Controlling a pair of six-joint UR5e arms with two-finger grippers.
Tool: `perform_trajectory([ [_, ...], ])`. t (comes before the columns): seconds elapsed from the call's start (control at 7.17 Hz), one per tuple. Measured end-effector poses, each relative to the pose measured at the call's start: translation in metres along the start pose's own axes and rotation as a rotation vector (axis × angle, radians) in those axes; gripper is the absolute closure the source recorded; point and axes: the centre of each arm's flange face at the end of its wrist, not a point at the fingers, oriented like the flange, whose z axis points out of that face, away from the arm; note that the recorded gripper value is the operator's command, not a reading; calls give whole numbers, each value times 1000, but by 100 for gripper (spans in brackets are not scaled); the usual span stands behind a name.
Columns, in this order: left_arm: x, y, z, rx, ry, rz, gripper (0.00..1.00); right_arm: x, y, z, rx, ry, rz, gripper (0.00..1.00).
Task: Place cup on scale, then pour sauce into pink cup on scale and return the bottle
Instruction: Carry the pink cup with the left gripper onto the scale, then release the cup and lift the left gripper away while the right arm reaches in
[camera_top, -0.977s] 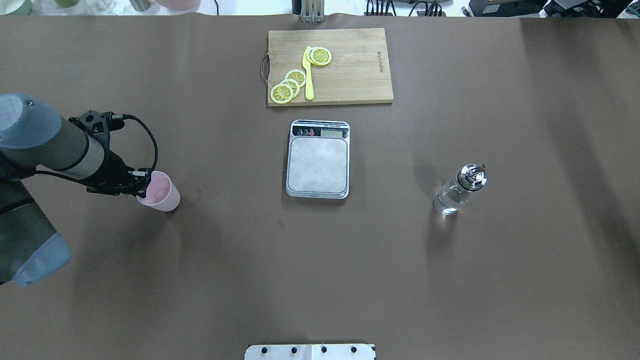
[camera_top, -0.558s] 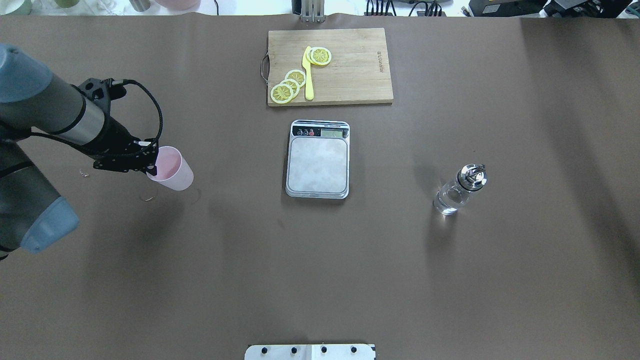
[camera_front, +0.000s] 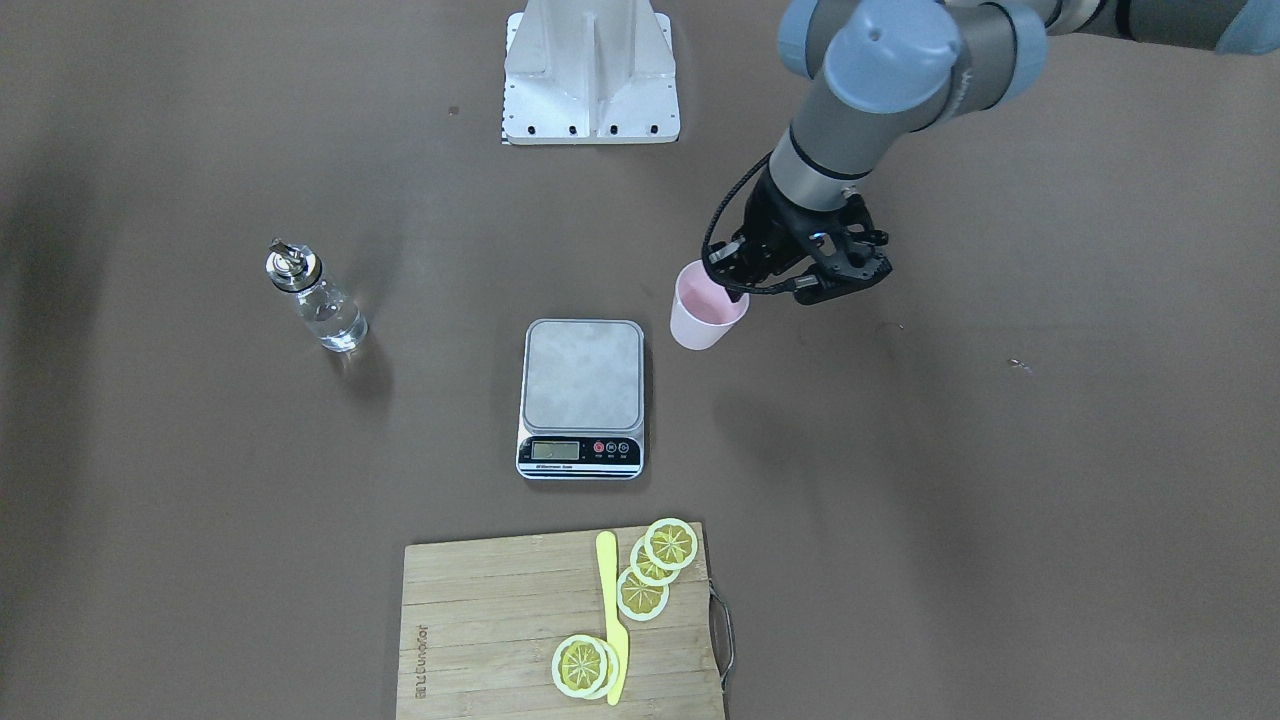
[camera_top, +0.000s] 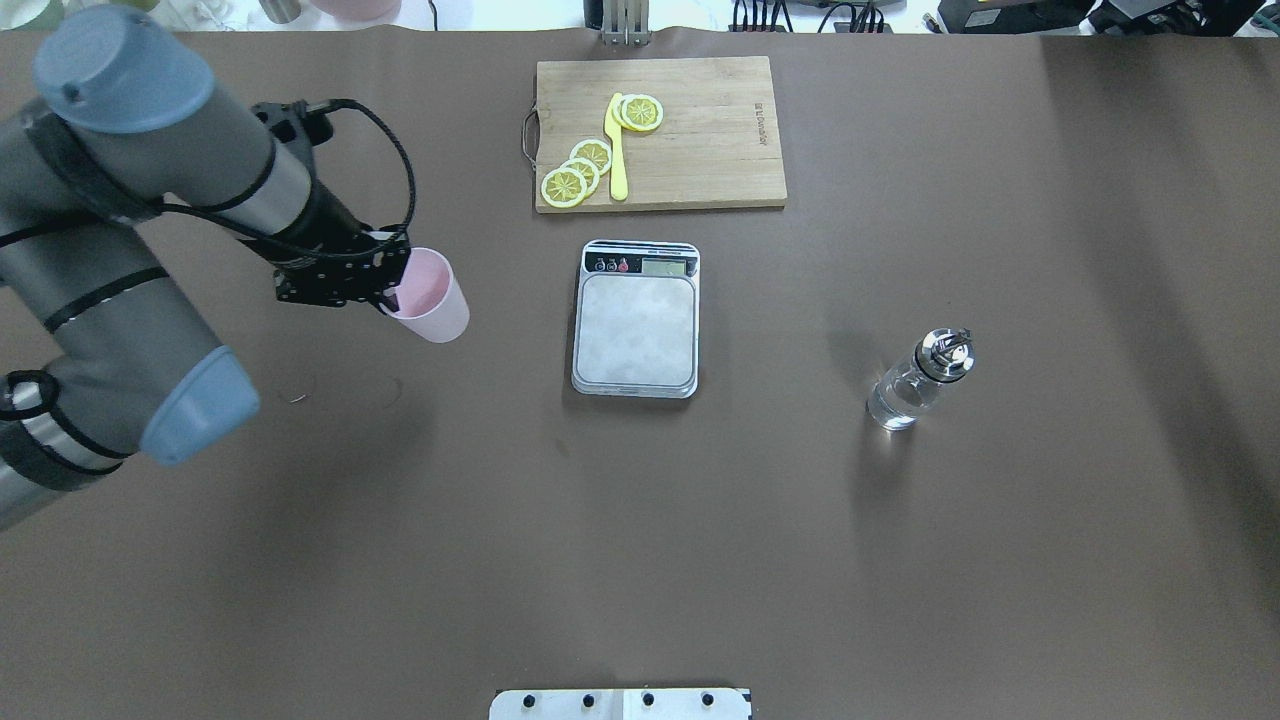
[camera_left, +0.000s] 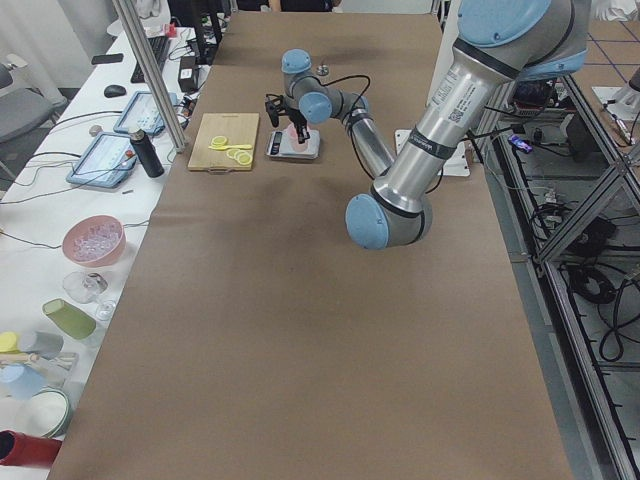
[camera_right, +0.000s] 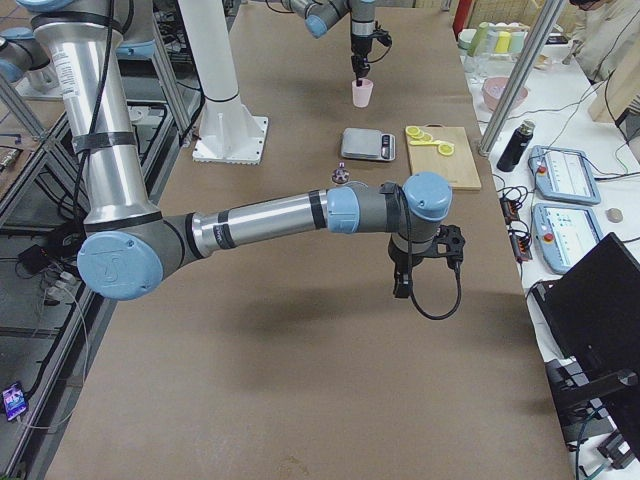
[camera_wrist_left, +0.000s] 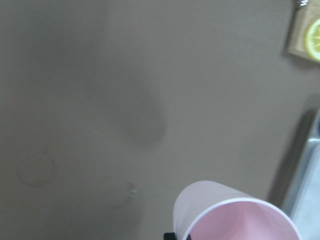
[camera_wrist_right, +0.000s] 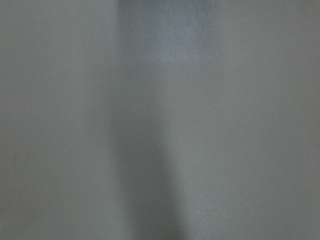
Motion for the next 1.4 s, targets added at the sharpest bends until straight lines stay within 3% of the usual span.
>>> perform_trajectory([
  [0.56,90,18,39,41,-27,-31,100,-51,3,-14,183,-37,-228,0],
  [1.12,94,43,91,56,-79,-6,98,-129,15,-24,259,-71,-299,0],
  [1.26,93,43,94,57,-76,-1,2,-171,25,-27,284,-71,-296,0],
  [1.4,90,40,94,59,-61,17,1,-203,36,-29,309,-68,-310,0],
])
